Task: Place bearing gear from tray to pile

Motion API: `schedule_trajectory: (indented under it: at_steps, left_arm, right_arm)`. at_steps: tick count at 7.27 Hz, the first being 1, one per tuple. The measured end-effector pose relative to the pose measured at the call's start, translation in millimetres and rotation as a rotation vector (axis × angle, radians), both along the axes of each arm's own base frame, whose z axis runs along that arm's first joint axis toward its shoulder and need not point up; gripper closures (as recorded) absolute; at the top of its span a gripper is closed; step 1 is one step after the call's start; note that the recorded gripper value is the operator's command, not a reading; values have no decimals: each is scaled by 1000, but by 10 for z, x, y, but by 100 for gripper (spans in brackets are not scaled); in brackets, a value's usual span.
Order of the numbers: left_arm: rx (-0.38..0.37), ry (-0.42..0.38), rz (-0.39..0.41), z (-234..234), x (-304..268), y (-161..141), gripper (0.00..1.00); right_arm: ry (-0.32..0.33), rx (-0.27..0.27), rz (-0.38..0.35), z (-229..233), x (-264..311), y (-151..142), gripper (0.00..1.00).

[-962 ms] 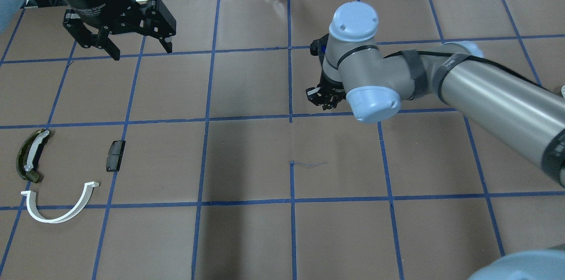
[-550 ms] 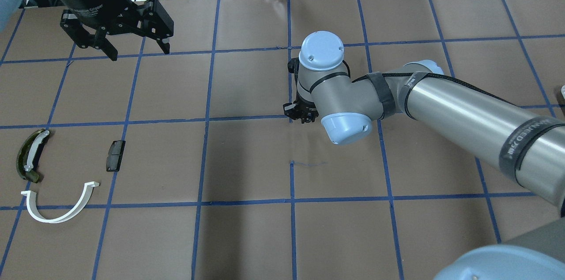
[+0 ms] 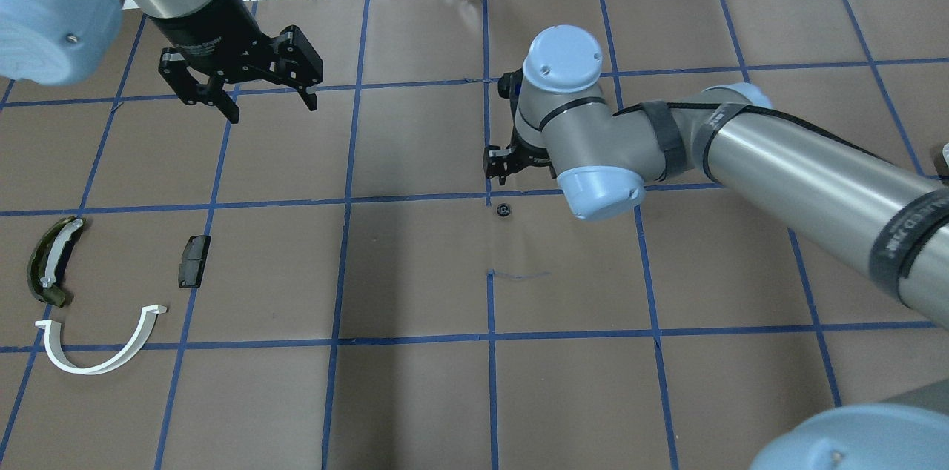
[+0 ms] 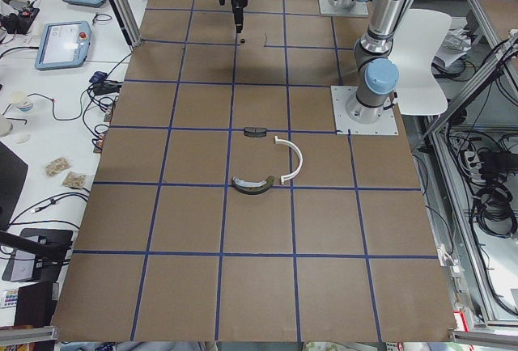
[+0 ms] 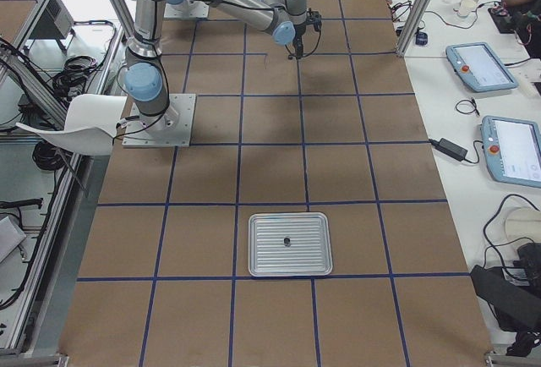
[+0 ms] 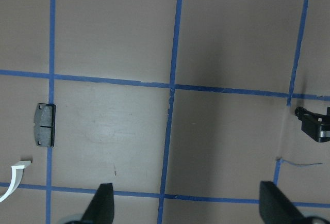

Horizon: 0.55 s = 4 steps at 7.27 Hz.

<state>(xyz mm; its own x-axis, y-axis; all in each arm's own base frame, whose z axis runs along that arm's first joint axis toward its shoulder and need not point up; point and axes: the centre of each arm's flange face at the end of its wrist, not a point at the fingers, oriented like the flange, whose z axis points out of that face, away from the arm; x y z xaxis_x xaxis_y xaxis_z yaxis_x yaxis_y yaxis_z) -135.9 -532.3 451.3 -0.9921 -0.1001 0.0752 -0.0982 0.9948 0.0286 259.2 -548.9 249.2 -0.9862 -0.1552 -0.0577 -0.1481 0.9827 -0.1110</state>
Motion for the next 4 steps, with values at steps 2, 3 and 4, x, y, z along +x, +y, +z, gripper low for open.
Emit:
schedule_trajectory:
  at_steps: [2, 3, 4]
  left_arm:
    - [9, 67, 2, -531, -323, -173, 2]
    - [5, 74, 6, -792, -683, -235, 1]
    - [2, 74, 26, -1062, -1083, -260, 2]
  right_arm:
    - [54, 4, 100, 447, -1312, -289, 0]
    - [93, 9, 153, 532, -2101, -360, 0]
    - [120, 20, 217, 544, -2941, -350, 0]
